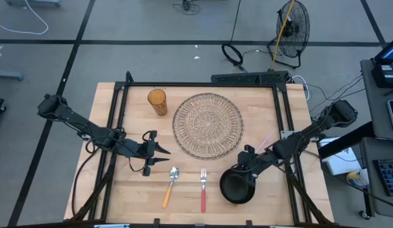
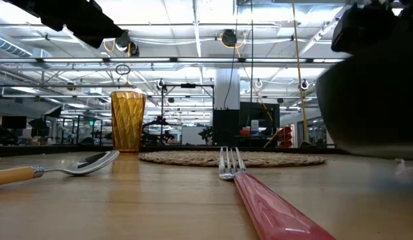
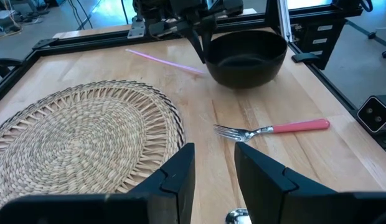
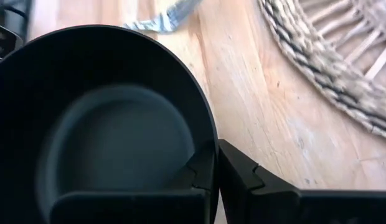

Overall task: Pick & Place Utensil
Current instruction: Put the black bowl on the brown mat

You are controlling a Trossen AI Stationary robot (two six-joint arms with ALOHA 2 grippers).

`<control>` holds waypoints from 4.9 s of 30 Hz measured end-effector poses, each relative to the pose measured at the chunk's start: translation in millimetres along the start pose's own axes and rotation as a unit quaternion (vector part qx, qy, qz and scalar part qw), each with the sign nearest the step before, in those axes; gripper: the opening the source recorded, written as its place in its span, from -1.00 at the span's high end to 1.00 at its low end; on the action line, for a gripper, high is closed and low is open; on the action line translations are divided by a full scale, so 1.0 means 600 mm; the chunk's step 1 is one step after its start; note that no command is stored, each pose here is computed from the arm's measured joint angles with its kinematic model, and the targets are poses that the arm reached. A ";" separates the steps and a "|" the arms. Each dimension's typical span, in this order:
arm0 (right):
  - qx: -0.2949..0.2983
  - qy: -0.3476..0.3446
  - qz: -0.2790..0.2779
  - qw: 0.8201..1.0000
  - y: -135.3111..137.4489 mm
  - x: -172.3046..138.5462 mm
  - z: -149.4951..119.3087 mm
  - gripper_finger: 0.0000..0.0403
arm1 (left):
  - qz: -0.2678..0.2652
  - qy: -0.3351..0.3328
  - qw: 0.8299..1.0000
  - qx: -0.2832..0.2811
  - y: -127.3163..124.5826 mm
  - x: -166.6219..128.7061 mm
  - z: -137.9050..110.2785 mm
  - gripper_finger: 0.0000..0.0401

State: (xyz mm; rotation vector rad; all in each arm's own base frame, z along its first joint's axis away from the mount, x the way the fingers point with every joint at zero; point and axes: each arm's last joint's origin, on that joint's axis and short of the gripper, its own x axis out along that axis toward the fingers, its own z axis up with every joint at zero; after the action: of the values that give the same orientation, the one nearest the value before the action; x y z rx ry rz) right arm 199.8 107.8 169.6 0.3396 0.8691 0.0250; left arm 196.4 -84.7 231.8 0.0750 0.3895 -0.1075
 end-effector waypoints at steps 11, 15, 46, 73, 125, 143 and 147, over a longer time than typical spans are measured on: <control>0.030 -0.097 -0.063 0.993 -0.039 -0.041 0.041 0.98 | 0.000 0.000 1.000 0.000 0.000 0.000 0.000 0.40; 0.047 -0.119 -0.104 0.986 -0.072 -0.045 0.061 0.97 | 0.000 -0.002 1.000 0.000 0.000 0.000 0.001 0.40; 0.183 -0.132 -0.241 0.944 -0.305 -0.044 0.119 0.96 | 0.045 -0.010 0.999 0.002 0.015 0.003 0.004 0.40; 0.192 -0.146 -0.224 0.944 -0.325 -0.008 0.126 0.95 | 0.069 -0.012 0.998 -0.007 0.026 0.006 0.005 0.40; -0.031 -0.274 -0.107 0.955 -0.177 -0.155 0.102 0.42 | 0.154 0.122 0.978 -0.065 0.228 0.241 0.055 0.40; -0.118 -0.239 -0.041 0.963 -0.128 -0.136 0.074 0.42 | 0.167 0.145 0.951 -0.217 0.314 0.286 0.020 0.40; -0.126 -0.236 -0.037 0.963 -0.124 -0.135 0.072 0.42 | 0.167 0.148 0.950 -0.221 0.319 0.287 0.016 0.32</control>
State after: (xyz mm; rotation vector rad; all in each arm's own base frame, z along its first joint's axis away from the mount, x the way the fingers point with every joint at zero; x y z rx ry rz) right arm 170.8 12.4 233.1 0.0653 0.3977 -0.0149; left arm 380.9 88.8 185.0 -0.2899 0.6865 0.3305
